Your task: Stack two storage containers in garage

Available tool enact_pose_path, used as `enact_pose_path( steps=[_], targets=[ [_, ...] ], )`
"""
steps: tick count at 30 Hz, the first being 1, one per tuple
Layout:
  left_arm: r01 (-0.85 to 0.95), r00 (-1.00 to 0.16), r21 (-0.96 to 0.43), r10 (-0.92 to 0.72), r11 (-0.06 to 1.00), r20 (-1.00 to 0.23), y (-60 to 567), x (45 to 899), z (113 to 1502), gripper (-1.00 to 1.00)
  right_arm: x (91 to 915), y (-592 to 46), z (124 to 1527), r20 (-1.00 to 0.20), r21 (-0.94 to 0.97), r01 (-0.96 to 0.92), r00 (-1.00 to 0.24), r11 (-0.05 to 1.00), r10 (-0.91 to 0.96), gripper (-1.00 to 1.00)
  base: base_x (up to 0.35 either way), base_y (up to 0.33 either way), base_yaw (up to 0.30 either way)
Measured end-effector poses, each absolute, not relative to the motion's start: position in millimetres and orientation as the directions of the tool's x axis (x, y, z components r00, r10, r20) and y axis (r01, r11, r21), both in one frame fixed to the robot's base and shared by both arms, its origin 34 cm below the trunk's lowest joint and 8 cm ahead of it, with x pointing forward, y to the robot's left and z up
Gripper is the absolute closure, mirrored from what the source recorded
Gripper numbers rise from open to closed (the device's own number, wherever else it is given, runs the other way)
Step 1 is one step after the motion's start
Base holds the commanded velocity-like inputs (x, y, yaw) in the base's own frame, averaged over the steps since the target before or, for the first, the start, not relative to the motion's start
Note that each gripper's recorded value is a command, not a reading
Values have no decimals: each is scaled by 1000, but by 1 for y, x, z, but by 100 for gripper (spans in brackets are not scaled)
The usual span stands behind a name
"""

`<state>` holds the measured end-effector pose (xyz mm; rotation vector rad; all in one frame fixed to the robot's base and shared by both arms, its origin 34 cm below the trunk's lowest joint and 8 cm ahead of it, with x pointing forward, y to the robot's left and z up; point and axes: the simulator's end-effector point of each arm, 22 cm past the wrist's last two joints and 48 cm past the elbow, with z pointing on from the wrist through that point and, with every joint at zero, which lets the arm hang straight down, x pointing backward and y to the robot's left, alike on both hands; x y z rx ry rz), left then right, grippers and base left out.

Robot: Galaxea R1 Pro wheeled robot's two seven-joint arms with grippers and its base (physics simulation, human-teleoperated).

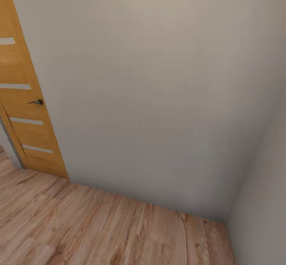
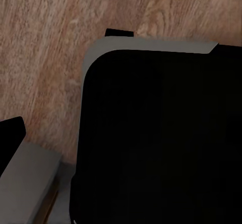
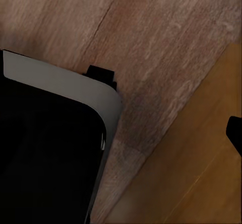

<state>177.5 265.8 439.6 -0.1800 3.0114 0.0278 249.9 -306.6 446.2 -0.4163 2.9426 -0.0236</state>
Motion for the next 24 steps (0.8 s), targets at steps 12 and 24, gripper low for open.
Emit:
enact_pose_path(
  steps=[12,24],
  targets=[
    [-120,-985,12,-117,993,-125,267,178,440,-100,250,-308,446,-166,-42,-271,-947,962,-274,-100,194,0,269],
    [-132,-984,11,-129,991,-124,266,177,439,-100,255,-312,447,-187,-38,-143,-971,989,-147,-100,24,0,269]
  ],
)
